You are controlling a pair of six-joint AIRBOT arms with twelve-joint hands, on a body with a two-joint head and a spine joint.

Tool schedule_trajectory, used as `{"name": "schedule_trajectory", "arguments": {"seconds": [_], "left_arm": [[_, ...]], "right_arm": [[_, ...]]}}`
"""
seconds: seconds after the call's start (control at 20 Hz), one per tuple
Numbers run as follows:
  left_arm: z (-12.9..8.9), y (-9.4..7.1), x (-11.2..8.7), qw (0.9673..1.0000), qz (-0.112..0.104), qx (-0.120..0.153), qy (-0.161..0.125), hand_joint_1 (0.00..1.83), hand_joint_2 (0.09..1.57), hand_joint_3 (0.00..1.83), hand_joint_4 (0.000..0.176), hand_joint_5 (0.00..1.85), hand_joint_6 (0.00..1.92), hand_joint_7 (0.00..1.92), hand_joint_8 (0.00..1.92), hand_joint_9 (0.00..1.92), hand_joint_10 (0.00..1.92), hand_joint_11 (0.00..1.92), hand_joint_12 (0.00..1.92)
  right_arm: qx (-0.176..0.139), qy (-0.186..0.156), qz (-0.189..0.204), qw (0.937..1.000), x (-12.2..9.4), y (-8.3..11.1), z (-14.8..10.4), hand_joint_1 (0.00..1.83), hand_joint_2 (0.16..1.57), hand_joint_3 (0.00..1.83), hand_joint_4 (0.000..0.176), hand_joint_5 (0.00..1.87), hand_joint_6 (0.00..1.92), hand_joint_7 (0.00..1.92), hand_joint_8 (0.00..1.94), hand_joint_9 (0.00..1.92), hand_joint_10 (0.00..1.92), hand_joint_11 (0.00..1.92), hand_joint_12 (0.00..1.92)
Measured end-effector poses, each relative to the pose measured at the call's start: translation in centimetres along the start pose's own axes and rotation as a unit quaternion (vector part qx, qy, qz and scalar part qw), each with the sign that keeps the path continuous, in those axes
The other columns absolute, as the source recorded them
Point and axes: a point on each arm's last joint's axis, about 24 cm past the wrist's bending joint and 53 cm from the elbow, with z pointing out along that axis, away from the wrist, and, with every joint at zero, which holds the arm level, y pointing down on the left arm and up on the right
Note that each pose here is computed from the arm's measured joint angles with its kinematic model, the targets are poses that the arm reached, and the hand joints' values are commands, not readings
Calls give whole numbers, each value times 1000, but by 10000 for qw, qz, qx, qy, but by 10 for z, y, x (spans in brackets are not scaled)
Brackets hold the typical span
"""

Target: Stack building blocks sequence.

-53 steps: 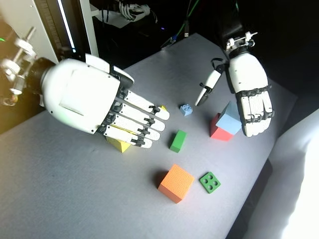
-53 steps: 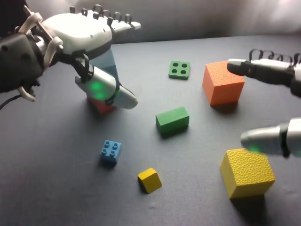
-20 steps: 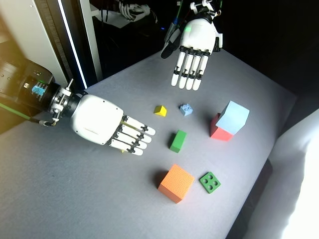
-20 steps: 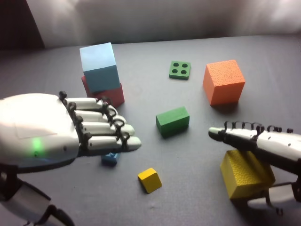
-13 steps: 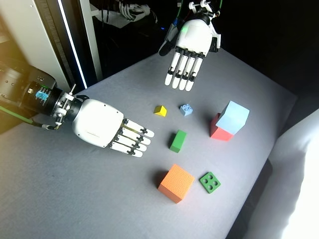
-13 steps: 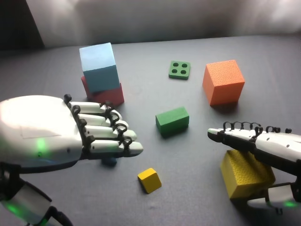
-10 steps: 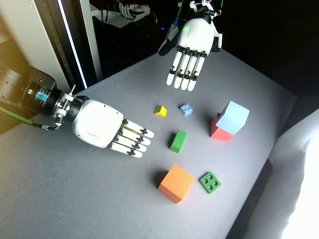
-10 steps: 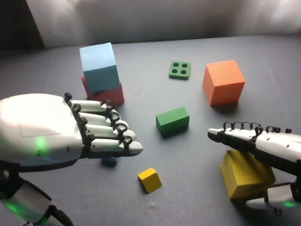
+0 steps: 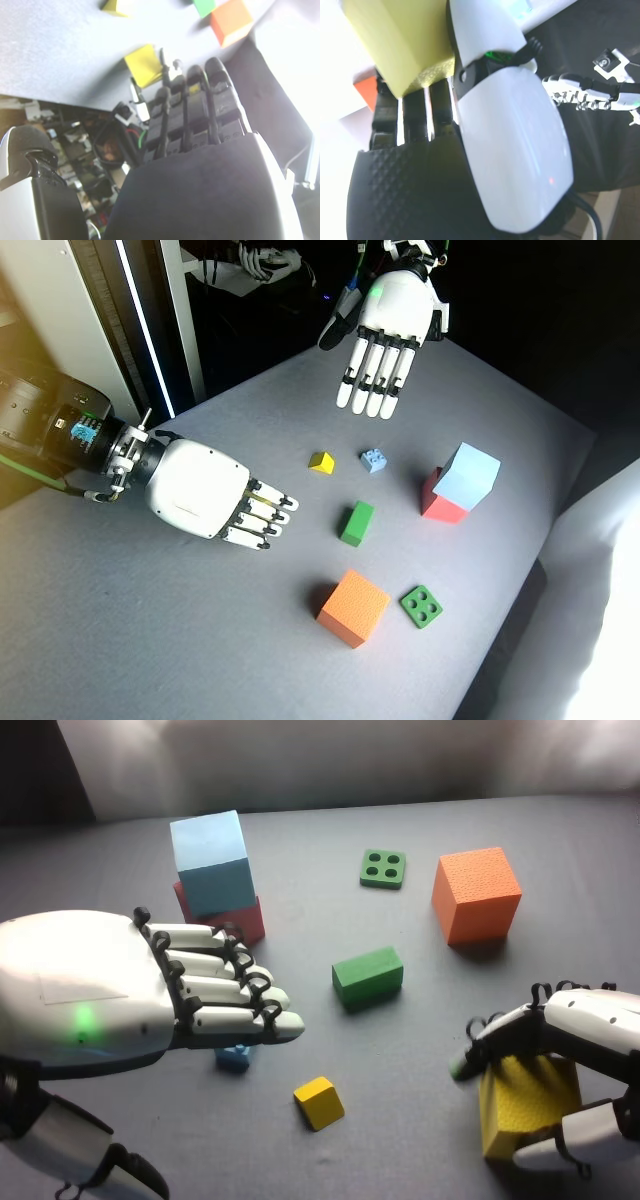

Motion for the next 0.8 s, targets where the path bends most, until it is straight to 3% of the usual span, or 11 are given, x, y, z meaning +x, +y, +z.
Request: {"name": "schedule_trajectory", "arguments": {"seconds": [0.05, 0.15, 0.2, 0.25, 0.3, 0.35, 0.4, 0.45, 0.6, 0.75, 0.8], "left_arm": [[0, -1, 0, 10000, -4, 4, 1, 461, 976, 0, 0, 156, 9, 197, 11, 186, 12, 0, 606], [0, -1, -1, 10000, 2, -3, -18, 476, 988, 2, 0, 145, 1, 191, 2, 177, 3, 0, 543], [1, 0, -1, 10000, 6, -14, -18, 444, 993, 3, 0, 146, 1, 193, 2, 181, 3, 0, 552], [1, 0, -1, 10000, 1, -18, -21, 407, 1003, 5, 0, 122, 0, 169, 0, 166, 0, 0, 514], [1, 0, -1, 10000, -1, -19, -21, 384, 1012, 5, 0, 107, 0, 153, 0, 156, 0, 0, 479], [1, 0, -1, 10000, 0, -18, -19, 372, 1016, 4, 0, 120, 4, 172, 6, 165, 3, 0, 495], [1, 0, -1, 10000, 2, -23, -19, 430, 1016, 2, 0, 123, 3, 166, 2, 160, 1, 0, 479], [1, 0, -2, 10000, 1, -27, -21, 465, 993, 0, 0, 178, 10, 219, 10, 211, 11, 0, 608], [1, 1, -4, 10000, 6, -49, -52, 375, 1022, 3, 0, 124, 6, 152, 5, 156, 5, 0, 483], [2, -1, -4, 10000, 8, -51, -51, 378, 1024, 3, 0, 102, 9, 144, 11, 151, 10, 0, 433], [2, -1, -4, 10000, 13, -49, -49, 417, 1003, 0, 0, 153, 16, 194, 17, 193, 17, 0, 526]], "right_arm": [[-15, 1, -19, 10000, 0, 1, 0, 1381, 1101, 1, 0, 894, 1084, 1050, 816, 956, 1109, 707, 1081], [-46, -11, -17, 10000, -3, 6, 1, 1381, 1103, 0, 0, 908, 1056, 1058, 812, 929, 1152, 682, 1100], [-85, -19, -26, 10000, -6, 11, 3, 1468, 1104, 2, 0, 907, 1031, 1073, 757, 946, 1055, 681, 1500], [-181, -61, -86, 9998, -13, 20, 6, 1486, 1110, 0, 0, 891, 1037, 1054, 779, 945, 1047, 688, 1590], [-317, -126, -160, 9993, -23, 32, 9, 1402, 1108, 0, 0, 885, 1071, 1065, 803, 919, 1145, 644, 1295], [-512, -243, -259, 9981, -38, 50, 12, 1472, 1113, 0, 0, 878, 1054, 1039, 818, 945, 1064, 671, 1550], [-640, -337, -293, 9970, -49, 63, 15, 1399, 1108, 0, 0, 887, 1072, 1065, 803, 926, 1138, 645, 1262], [-735, -360, -406, 9958, -57, 74, 18, 1386, 1100, 0, 0, 892, 1060, 1098, 769, 921, 1145, 658, 1156], [-924, -317, -851, 9916, -75, 103, 25, 1377, 1113, 2, 0, 893, 1074, 1042, 849, 891, 1202, 641, 1127], [-899, -229, -843, 9921, -85, 117, 38, 1380, 1102, 1, 0, 912, 1051, 1070, 798, 913, 1167, 642, 1133], [-835, -163, -796, 9932, -88, 118, 44, 1383, 1095, 0, 0, 926, 1024, 1087, 774, 932, 1138, 661, 1125]]}}
